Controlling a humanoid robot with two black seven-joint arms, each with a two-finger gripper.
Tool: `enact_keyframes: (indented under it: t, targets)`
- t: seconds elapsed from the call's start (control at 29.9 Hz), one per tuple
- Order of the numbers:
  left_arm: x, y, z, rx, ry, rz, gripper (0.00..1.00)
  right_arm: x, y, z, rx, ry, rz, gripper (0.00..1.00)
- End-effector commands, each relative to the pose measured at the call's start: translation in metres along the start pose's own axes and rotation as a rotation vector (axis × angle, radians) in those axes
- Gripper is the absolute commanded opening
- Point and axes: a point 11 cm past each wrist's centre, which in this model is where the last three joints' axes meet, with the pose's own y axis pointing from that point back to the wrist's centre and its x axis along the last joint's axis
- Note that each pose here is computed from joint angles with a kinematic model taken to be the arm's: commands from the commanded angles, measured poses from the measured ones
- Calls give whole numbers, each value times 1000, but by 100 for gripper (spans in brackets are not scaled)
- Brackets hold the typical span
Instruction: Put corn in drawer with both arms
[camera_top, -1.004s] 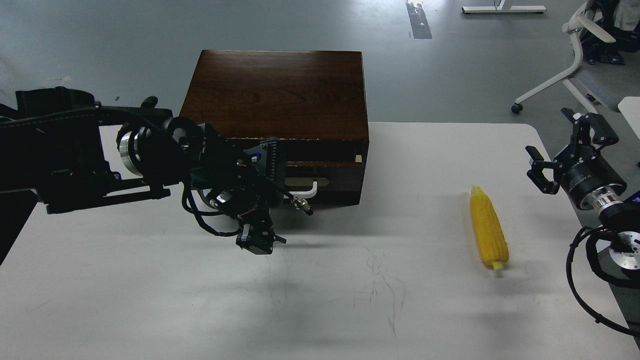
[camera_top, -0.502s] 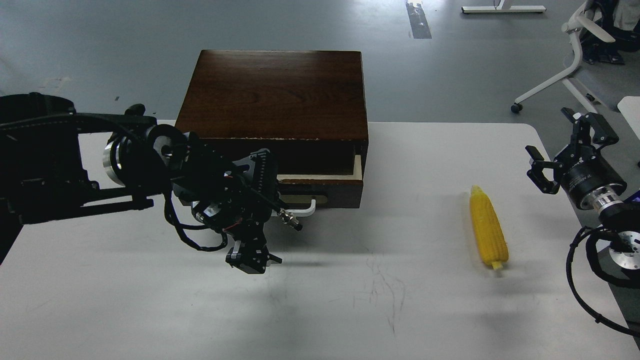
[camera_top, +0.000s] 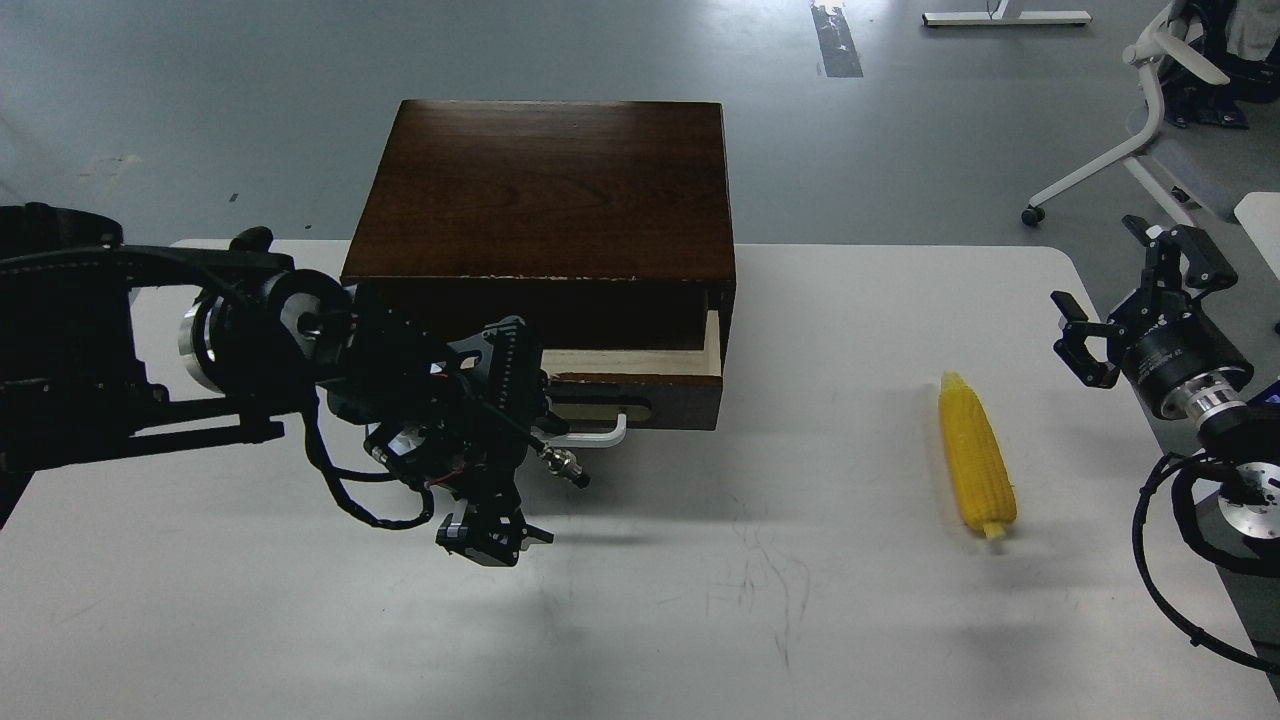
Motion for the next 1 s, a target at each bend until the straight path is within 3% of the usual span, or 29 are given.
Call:
enact_keyframes:
  t: [0.0,0.67,0.97]
  targets:
    - [3,-1,5,-12,-11,7,98,0,0,0,0,0,0,100]
    - [12,4,4,-3,-35,23,98,0,0,0,0,0,0,100]
    - [43,34,-11,50,-20,119,98,0,0,0,0,1,1,100]
